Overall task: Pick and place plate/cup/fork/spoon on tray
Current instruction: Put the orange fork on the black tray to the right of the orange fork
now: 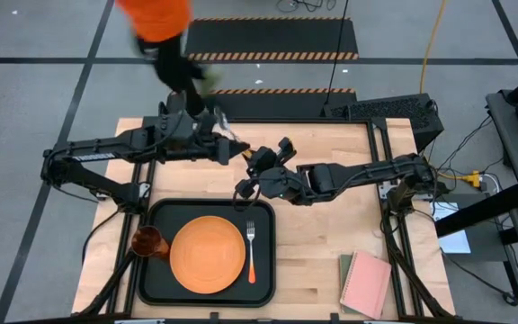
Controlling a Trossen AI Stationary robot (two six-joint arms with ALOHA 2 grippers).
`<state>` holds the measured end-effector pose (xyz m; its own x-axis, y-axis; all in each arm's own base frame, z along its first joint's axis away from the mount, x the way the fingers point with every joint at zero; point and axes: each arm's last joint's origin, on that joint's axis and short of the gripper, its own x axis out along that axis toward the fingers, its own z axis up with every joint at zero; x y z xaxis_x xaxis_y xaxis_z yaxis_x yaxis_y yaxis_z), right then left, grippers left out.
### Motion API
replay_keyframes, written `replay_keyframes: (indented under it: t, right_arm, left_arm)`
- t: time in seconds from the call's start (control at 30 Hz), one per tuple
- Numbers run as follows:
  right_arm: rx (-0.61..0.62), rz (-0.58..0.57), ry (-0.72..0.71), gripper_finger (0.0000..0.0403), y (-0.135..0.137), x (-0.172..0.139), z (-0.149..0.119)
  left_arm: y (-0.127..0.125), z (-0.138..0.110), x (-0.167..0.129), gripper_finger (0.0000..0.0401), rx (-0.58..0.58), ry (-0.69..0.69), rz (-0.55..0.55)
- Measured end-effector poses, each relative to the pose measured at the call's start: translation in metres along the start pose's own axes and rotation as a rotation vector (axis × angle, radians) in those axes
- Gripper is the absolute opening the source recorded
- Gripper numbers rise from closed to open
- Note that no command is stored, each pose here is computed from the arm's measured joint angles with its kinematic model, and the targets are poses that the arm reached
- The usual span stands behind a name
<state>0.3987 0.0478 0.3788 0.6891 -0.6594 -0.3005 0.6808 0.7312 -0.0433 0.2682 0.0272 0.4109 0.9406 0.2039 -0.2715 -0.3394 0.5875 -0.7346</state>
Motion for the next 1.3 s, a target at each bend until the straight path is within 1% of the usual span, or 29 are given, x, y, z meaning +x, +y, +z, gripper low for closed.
replay_keyframes:
  t: [0.1,0.2,0.3,0.37,0.43,0.5,0.9,0.97,1.03,1.2,1.3]
  right_arm:
    - [0.027,0.003,0.003,0.0054,0.001,-0.001,-0.001]
    - [0.051,0.008,0.005,0.0054,0.003,-0.004,-0.002]
    - [0.083,0.005,0.020,0.0040,0.002,-0.004,-0.004]
    - [0.105,0.014,0.042,0.0019,0.002,-0.003,-0.006]
    - [0.129,0.026,0.063,0.0005,0.001,-0.003,-0.007]
    - [0.148,0.027,0.069,0.0003,0.002,-0.004,-0.008]
    - [0.177,0.051,0.077,0.0000,0.004,-0.006,-0.008]
    - [0.179,0.054,0.078,0.0000,0.004,-0.006,-0.008]
    - [0.179,0.054,0.079,0.0000,0.004,-0.006,-0.008]
    - [0.172,0.055,0.086,0.0000,0.004,-0.006,-0.009]
    - [0.168,0.053,0.093,0.0000,0.004,-0.007,-0.010]
  left_arm:
    - [0.004,-0.003,0.001,0.0163,-0.011,0.041,0.028]
    - [0.008,-0.004,0.000,0.0189,0.003,0.085,0.049]
    - [0.009,-0.005,-0.002,0.0201,0.029,0.099,0.059]
    - [0.009,-0.004,-0.006,0.0202,0.038,0.102,0.057]
    - [0.008,-0.004,-0.007,0.0195,0.050,0.099,0.052]
    - [0.009,-0.004,-0.010,0.0178,0.066,0.106,0.052]
    - [0.008,-0.004,-0.013,0.0026,0.126,0.132,0.021]
    - [0.007,-0.004,-0.013,0.0008,0.130,0.135,0.016]
    - [0.007,-0.005,-0.013,0.0007,0.132,0.137,0.015]
    - [0.005,-0.006,-0.013,0.0026,0.128,0.143,0.004]
    - [0.006,-0.008,-0.013,0.0036,0.121,0.174,0.001]
